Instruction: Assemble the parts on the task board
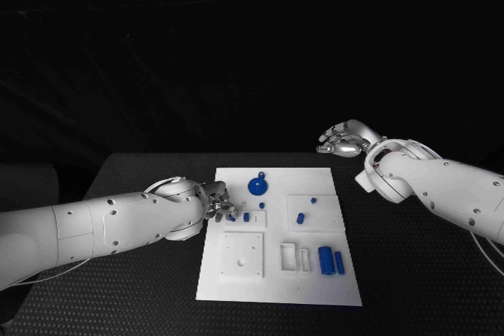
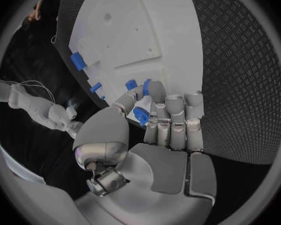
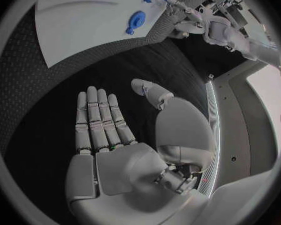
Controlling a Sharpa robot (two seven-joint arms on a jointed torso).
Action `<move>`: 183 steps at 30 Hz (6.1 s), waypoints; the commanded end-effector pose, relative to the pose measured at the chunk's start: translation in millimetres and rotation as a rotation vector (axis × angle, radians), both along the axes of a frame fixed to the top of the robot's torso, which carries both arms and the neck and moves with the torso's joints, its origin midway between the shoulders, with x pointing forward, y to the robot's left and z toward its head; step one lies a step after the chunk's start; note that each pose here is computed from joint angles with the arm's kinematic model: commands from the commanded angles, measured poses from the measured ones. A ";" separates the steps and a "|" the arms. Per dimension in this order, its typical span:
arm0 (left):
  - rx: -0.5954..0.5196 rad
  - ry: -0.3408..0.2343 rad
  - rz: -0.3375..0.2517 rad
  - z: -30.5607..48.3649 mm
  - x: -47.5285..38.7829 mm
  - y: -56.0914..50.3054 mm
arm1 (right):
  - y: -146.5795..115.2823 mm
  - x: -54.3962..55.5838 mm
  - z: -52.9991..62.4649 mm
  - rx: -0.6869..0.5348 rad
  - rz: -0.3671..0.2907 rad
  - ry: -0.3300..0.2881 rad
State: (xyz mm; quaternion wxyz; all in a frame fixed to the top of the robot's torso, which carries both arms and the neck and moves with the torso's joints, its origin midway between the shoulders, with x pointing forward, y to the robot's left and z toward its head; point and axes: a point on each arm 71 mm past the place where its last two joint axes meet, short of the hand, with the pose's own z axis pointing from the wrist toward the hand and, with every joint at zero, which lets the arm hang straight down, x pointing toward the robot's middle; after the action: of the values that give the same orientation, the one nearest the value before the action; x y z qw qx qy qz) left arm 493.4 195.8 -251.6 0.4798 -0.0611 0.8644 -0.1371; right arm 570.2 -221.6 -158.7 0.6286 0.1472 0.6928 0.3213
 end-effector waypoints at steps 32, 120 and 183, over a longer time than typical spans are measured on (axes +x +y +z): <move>0.020 0.058 -0.043 -12.4 -11.3 -5.3 | 1.3 0.2 -0.4 0.001 0.016 0.007; 0.037 -0.412 -0.520 11.0 17.6 -70.6 | 5.4 1.5 -2.5 0.008 0.022 0.013; 0.085 -0.334 -0.473 -9.1 26.1 -72.7 | 7.6 -0.2 -2.5 0.008 0.032 0.020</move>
State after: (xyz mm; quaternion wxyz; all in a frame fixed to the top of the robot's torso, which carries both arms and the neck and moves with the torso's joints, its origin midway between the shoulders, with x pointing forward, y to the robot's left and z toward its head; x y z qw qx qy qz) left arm 521.0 119.5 -252.3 0.5921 0.1831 0.7492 -0.2335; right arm 570.5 -215.2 -161.1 0.6188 0.1462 0.6985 0.3284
